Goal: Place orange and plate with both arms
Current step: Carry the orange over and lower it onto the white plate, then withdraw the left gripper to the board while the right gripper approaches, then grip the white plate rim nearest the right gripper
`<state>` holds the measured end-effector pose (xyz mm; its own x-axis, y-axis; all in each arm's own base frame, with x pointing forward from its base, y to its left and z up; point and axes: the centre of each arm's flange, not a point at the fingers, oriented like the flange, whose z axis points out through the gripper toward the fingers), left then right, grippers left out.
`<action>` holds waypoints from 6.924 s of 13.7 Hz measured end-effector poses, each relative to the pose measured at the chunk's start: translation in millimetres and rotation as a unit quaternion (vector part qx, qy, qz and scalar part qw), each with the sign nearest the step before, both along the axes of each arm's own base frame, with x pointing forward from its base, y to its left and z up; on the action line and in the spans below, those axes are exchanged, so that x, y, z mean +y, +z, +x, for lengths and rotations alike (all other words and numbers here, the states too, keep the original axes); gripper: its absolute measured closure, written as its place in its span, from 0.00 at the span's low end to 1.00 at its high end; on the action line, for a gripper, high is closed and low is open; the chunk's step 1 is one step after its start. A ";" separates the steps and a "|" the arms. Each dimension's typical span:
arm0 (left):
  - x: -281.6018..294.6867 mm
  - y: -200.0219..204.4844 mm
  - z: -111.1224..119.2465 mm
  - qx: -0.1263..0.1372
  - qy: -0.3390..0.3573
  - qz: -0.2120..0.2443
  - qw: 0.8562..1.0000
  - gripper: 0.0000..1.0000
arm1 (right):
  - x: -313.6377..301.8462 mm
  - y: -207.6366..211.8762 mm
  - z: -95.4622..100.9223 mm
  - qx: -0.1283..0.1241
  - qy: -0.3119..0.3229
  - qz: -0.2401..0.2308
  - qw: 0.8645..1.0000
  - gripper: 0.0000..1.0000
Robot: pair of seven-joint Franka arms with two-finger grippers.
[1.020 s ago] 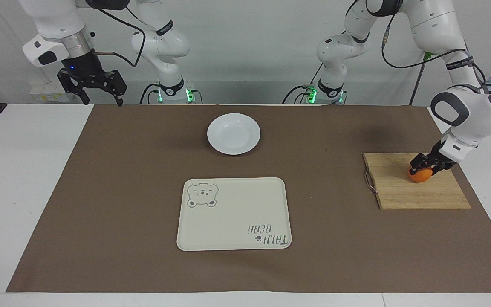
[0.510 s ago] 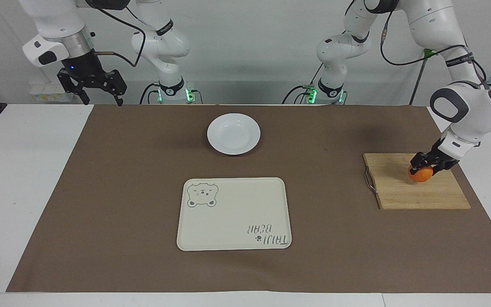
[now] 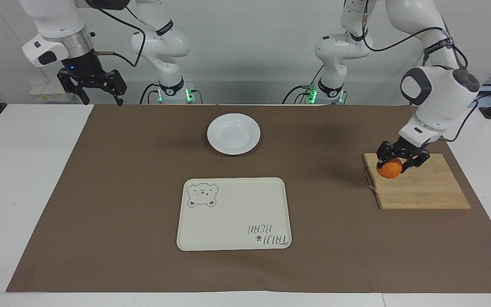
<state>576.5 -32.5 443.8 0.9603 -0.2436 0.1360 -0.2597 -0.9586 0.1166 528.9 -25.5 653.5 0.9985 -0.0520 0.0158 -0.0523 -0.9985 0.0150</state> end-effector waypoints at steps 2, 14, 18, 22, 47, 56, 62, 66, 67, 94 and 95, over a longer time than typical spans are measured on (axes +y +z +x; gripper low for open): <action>-79.5 2.8 -10.9 0.012 0.014 -0.009 1.000 0.23 | 0.0 0.0 0.0 0.000 0.000 0.000 1.000 0.00; -430.0 -48.7 -184.5 0.055 0.076 -0.041 0.995 0.23 | 0.0 -0.4 0.0 0.000 0.000 0.000 1.000 0.00; -452.9 -86.4 -225.5 0.077 0.046 -0.011 0.996 0.23 | 0.0 -0.5 0.0 0.001 0.000 0.000 1.000 0.00; -459.4 -110.9 -242.0 0.091 0.047 0.009 0.995 0.23 | 0.0 -0.6 0.0 0.001 0.000 0.000 1.000 0.00; -197.0 40.0 -59.0 0.000 0.013 0.055 0.998 0.00 | 6.7 -47.9 8.0 0.011 -0.011 0.079 0.997 0.00; -19.2 172.2 -54.9 0.012 -0.038 0.077 0.996 0.00 | 35.7 -139.9 2.2 0.059 -0.043 0.238 0.968 0.00; -17.8 224.4 -39.7 0.025 -0.034 0.080 0.996 0.00 | 67.3 -214.8 -16.7 0.048 -0.002 0.314 0.948 0.00; -20.1 223.7 -27.4 0.040 -0.036 0.082 0.995 0.00 | 91.6 -251.6 -42.4 0.024 0.036 0.349 0.936 0.00; -20.1 224.5 -28.3 0.043 -0.036 0.081 0.995 0.00 | 91.7 -264.6 -49.0 0.017 0.044 0.361 0.931 0.00; -1.9 211.2 -30.5 0.083 -0.003 0.063 0.995 0.00 | 152.0 -396.6 -177.7 0.031 -0.002 0.424 0.905 0.00; -2.3 210.7 -30.3 0.084 -0.003 0.063 0.994 0.00 | 152.2 -396.4 -178.0 0.031 -0.002 0.424 0.905 0.00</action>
